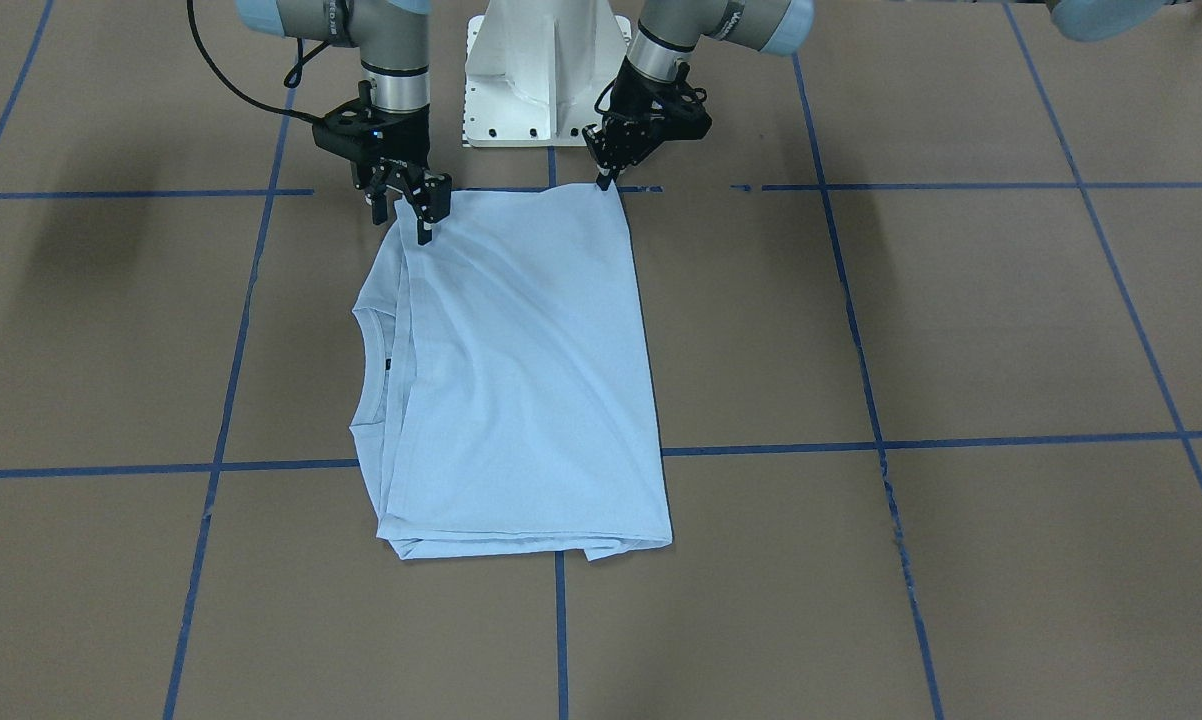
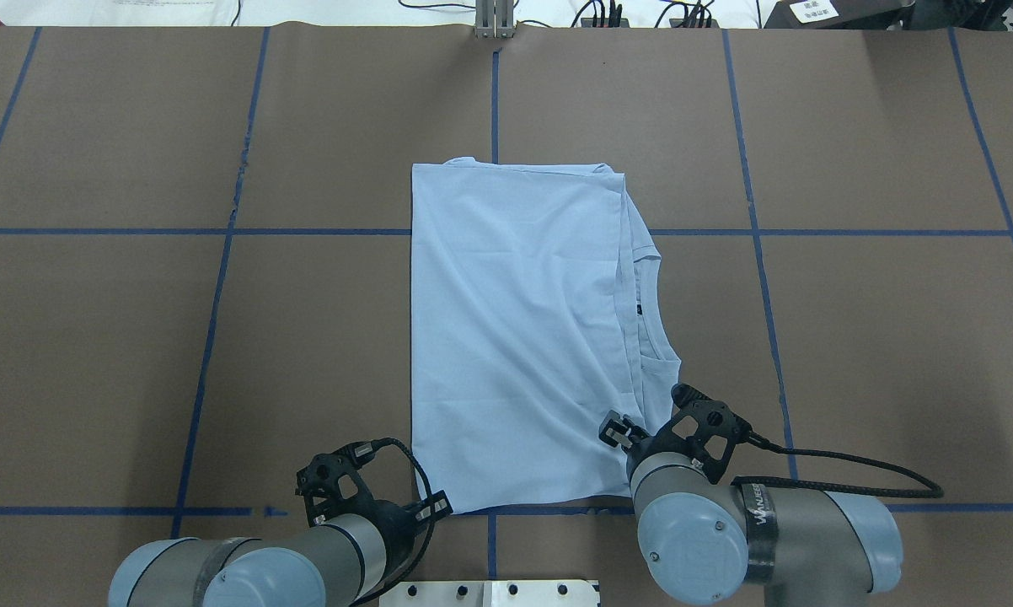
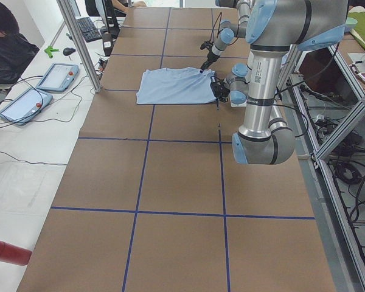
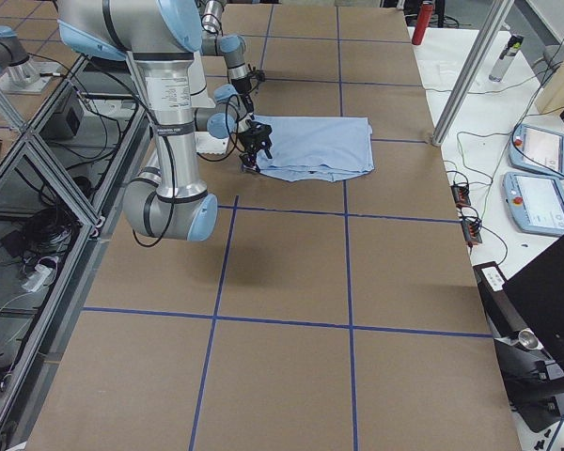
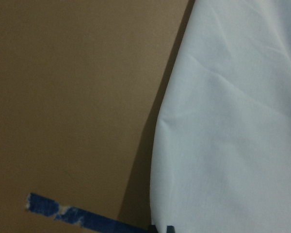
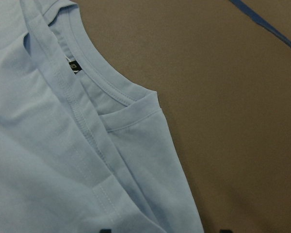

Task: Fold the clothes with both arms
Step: 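Move the right gripper down to the shirt corner nearest the robot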

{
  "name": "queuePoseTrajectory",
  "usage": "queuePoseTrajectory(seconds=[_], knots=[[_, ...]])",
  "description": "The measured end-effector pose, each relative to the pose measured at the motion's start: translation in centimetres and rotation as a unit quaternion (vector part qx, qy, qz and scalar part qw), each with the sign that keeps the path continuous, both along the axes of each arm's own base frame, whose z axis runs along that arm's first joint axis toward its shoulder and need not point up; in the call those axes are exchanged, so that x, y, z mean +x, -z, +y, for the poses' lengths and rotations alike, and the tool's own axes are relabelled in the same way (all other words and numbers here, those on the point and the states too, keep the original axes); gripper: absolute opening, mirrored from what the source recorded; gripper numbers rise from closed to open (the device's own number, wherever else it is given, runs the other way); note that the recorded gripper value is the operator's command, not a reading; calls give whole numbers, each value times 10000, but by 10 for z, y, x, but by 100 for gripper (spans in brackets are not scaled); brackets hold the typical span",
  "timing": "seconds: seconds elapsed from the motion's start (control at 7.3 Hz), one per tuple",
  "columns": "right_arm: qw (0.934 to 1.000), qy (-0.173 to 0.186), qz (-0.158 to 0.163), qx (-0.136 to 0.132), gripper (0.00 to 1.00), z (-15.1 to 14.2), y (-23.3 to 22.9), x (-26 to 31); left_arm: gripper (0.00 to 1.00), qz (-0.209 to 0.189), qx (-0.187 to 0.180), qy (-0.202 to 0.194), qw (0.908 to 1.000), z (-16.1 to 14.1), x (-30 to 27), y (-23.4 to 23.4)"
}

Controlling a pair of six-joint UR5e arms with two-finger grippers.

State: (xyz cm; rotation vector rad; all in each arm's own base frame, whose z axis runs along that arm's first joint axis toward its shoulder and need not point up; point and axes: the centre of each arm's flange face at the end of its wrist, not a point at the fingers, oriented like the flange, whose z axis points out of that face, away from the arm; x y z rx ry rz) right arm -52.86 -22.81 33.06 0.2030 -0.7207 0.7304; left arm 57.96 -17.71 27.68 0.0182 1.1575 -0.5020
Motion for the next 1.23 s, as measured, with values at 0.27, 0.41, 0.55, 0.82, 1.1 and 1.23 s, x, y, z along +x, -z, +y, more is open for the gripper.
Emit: queuePoseTrajectory(seconds=[0.27,0.41,0.55,0.82,1.1,1.23], knots=[[10000,-47,-3,14,78,4,-2,-1,0,-4,-2,0,10000,0,0,0],[10000,-67,5,30,77,7,-4,-3,0,-2,-3,-1,10000,0,0,0],[9999,-88,33,38,76,12,-8,-4,0,0,-2,-5,10000,1,0,0],[9999,-119,67,44,68,17,-14,-6,0,1,-3,-7,10000,1,0,0],[9999,-131,65,54,62,19,-15,-7,0,0,-1,-8,10000,1,0,0],[9998,-157,53,50,54,20,-15,-7,0,2,-2,-7,10000,1,0,0]])
